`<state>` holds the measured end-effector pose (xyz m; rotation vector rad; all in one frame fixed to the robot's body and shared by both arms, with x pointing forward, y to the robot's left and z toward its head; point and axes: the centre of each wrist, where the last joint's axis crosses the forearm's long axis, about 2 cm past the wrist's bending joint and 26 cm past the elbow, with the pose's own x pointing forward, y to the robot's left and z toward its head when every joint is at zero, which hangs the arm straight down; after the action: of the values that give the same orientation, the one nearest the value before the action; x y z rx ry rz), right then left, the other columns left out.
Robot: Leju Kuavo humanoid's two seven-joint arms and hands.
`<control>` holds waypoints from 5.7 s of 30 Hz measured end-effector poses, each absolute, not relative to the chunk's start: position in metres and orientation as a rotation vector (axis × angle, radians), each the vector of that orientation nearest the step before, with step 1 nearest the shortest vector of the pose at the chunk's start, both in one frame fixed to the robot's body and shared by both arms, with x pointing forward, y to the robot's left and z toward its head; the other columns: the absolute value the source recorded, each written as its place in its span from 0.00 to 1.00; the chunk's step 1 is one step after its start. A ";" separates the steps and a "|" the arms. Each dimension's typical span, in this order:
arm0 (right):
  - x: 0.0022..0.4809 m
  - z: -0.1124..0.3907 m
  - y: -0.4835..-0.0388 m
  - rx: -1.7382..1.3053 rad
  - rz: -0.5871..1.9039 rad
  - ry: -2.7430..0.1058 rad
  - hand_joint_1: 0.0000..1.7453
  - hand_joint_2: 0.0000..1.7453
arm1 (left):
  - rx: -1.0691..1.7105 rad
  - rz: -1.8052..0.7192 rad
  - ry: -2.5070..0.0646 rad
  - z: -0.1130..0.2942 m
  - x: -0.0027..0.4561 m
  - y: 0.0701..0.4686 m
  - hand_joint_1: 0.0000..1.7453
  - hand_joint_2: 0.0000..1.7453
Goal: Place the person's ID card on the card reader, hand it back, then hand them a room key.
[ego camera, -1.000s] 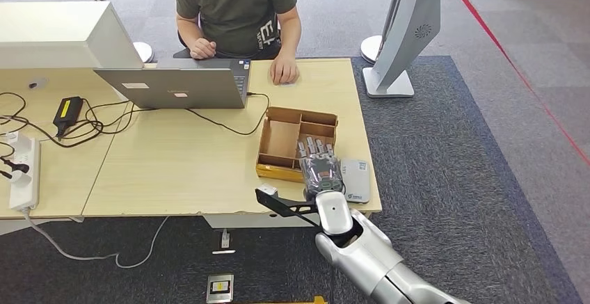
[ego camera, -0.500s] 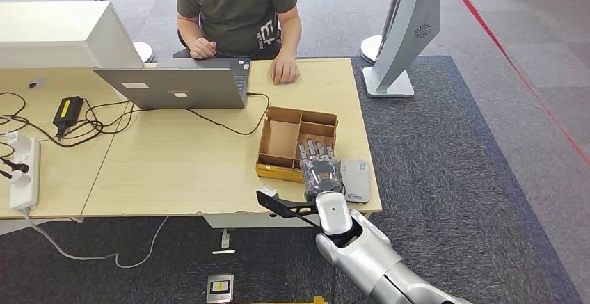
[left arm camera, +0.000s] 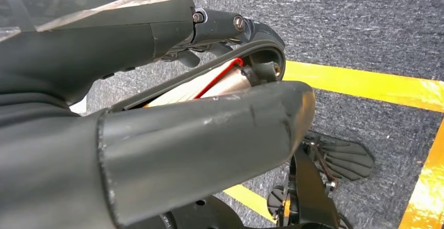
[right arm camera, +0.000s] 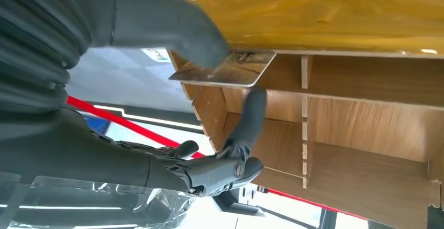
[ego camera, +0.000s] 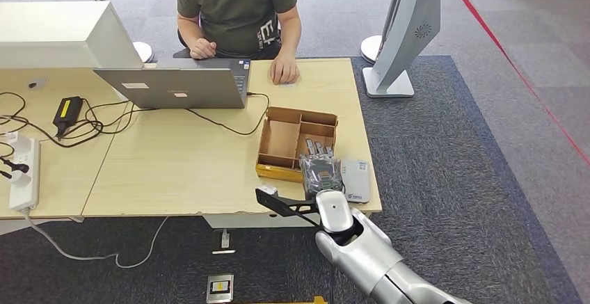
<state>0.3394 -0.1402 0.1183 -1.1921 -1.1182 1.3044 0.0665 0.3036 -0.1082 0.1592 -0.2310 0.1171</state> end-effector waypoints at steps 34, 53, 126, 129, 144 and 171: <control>0.338 0.137 -0.144 -1.219 1.281 -1.216 1.00 1.00 | 0.149 0.098 -0.232 -0.108 0.067 0.303 0.00 0.00; 0.356 0.201 -0.145 -1.340 1.224 -1.417 1.00 1.00 | 0.147 0.082 -0.235 -0.108 0.067 0.303 0.00 0.00; 0.406 0.249 -0.099 -1.563 1.349 -1.405 0.00 0.00 | 0.159 0.168 -0.144 -0.109 0.064 0.302 0.00 0.00; 0.408 0.250 -0.106 -1.574 1.336 -1.396 0.00 0.00 | 0.159 0.167 -0.144 -0.109 0.064 0.302 0.00 0.00; 0.423 0.239 -0.211 -1.682 1.149 -1.055 0.00 0.00 | 0.168 0.193 -0.125 -0.109 0.061 0.303 0.00 0.00; 0.184 0.063 -0.532 -1.416 0.488 -0.731 0.00 0.00 | 0.217 0.254 -0.180 -0.109 0.059 0.297 0.00 0.00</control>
<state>0.1844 -0.5317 0.0633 -1.4156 -0.7309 0.4882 0.0591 0.2969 -0.1091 0.2172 -0.1801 0.2540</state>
